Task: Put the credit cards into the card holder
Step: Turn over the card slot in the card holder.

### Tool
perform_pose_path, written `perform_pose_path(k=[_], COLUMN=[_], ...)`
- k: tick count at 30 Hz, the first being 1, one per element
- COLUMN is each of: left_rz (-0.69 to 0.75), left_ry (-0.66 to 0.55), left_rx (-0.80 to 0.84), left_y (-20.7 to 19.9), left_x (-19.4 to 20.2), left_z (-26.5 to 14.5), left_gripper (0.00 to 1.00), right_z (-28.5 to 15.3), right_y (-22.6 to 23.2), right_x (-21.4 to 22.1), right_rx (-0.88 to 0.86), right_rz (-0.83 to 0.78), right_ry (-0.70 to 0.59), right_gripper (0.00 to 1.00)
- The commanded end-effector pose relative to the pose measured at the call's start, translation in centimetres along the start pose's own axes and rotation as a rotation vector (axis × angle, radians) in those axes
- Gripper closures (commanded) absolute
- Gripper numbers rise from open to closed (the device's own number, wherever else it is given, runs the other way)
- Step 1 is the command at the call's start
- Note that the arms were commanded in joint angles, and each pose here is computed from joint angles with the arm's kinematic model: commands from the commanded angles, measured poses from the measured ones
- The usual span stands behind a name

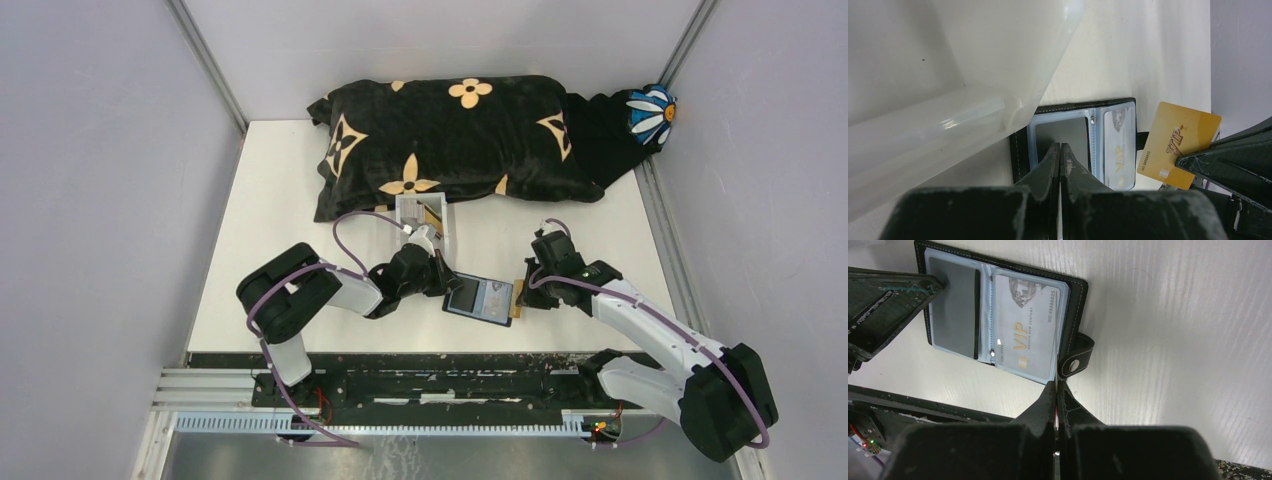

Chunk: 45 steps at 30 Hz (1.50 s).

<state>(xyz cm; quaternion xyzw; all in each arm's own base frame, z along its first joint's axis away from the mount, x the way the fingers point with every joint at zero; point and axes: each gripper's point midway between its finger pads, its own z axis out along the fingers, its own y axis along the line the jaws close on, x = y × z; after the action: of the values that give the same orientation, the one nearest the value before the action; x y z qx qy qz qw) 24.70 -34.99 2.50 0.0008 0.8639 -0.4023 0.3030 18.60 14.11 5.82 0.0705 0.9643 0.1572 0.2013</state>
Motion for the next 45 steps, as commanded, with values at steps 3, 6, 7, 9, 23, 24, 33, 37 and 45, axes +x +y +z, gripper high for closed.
perform_pose_path(k=[3, 6, 7, 9, 23, 24, 33, 37, 45], left_rz=[0.029, 0.029, 0.030, 0.029, 0.027, 0.027, 0.022, 0.023, 0.022], left_ry=[0.028, 0.031, 0.031, 0.031, 0.041, 0.041, 0.045, 0.048, 0.052], left_rx=[-0.058, -0.058, -0.058, -0.061, -0.073, -0.074, -0.080, -0.081, -0.088], left_y=[1.8, 1.8, 1.8, 1.9, 2.3, 2.3, 2.5, 2.6, 2.9], left_x=[1.2, 1.4, 1.4, 1.4, 1.9, 2.0, 2.2, 2.4, 2.6], left_z=[0.4, 0.4, 0.4, 0.4, 0.5, 0.5, 0.5, 0.6, 0.5], left_gripper=[0.97, 0.97, 0.97, 0.97, 0.97, 0.97, 0.97, 0.97, 0.97], right_z=[0.2, 0.5, 0.5, 0.6, -0.1, -0.2, -0.4, -0.1, 0.7], right_y=[0.2, 0.4, 0.4, 0.4, 1.1, 1.2, 1.5, 1.7, 1.5], right_x=[-0.4, -0.3, -0.3, -0.3, -0.6, -0.6, -0.7, -0.5, 0.2], right_rx=[-0.014, -0.026, -0.027, -0.029, -0.077, -0.082, -0.104, -0.119, -0.132], right_rz=[0.025, 0.035, 0.037, 0.041, 0.076, 0.077, 0.093, 0.107, 0.154], right_ry=[-0.023, -0.021, -0.019, -0.019, -0.032, -0.033, -0.039, -0.037, -0.026], right_gripper=[0.99, 0.99, 0.99, 0.99, 0.99, 0.99, 0.99, 0.99, 0.99])
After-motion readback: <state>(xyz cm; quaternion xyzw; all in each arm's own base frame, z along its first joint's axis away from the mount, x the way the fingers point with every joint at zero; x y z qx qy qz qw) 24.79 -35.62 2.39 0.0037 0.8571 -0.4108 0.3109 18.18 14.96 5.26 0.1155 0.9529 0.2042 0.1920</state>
